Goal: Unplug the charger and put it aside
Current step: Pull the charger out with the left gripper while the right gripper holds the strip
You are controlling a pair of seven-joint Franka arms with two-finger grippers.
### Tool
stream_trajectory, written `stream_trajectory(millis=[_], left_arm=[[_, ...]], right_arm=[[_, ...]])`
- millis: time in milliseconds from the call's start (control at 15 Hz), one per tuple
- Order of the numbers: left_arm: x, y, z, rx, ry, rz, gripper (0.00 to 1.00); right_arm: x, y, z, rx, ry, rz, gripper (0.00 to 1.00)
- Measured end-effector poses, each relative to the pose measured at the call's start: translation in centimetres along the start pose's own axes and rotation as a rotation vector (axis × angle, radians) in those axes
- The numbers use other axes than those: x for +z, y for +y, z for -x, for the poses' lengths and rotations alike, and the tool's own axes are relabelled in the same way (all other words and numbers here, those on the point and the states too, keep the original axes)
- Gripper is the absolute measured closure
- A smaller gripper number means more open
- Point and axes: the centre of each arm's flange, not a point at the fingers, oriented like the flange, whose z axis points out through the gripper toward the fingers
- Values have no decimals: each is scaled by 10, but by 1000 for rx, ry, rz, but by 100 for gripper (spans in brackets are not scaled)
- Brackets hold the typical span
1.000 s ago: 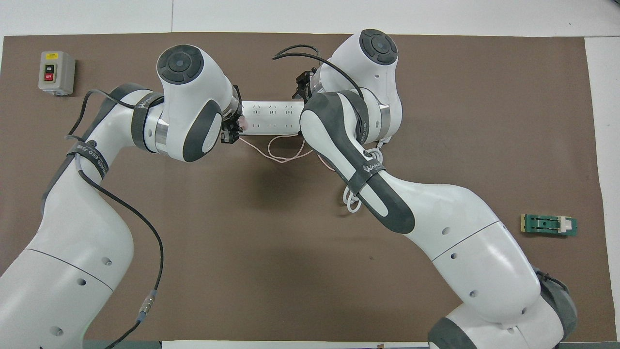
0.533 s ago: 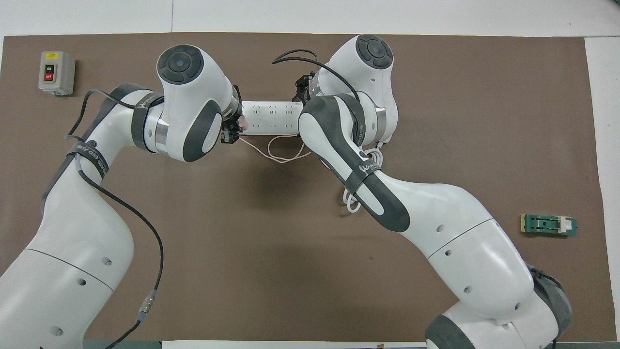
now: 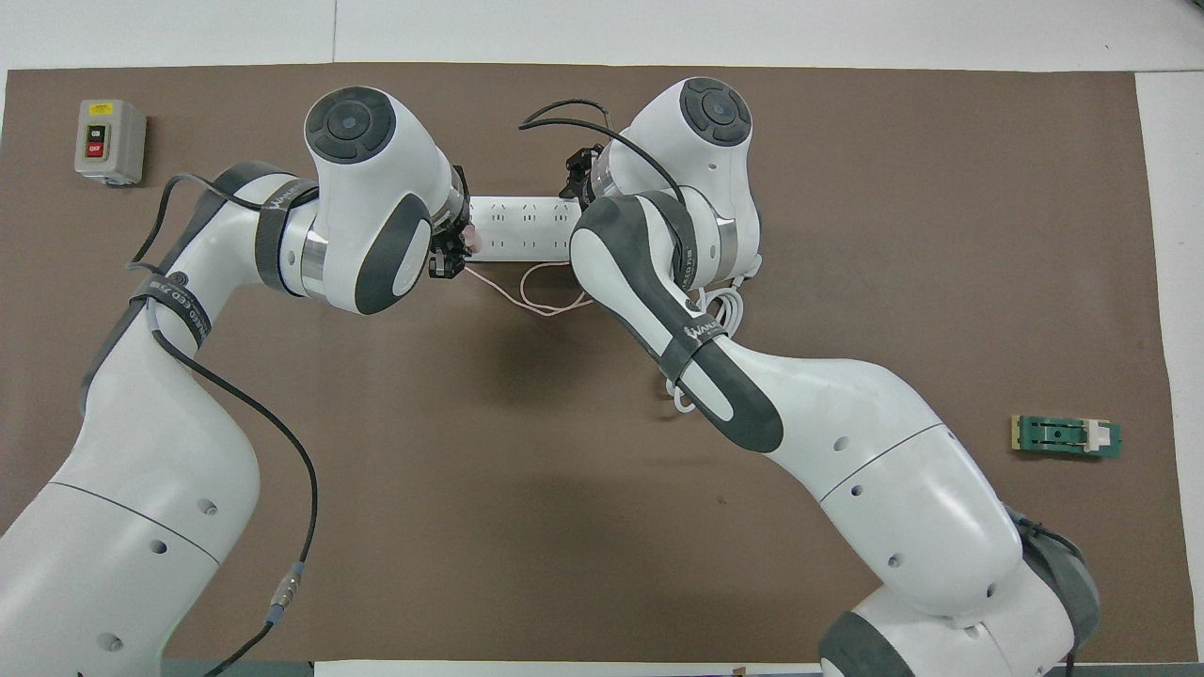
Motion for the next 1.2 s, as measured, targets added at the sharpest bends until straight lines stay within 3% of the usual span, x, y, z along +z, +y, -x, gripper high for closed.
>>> stream_trajectory(millis=[1200], left_arm=[[-1, 1, 0, 0, 2, -8, 99]], right_arm=[[14, 2, -5, 15, 0, -35, 4]])
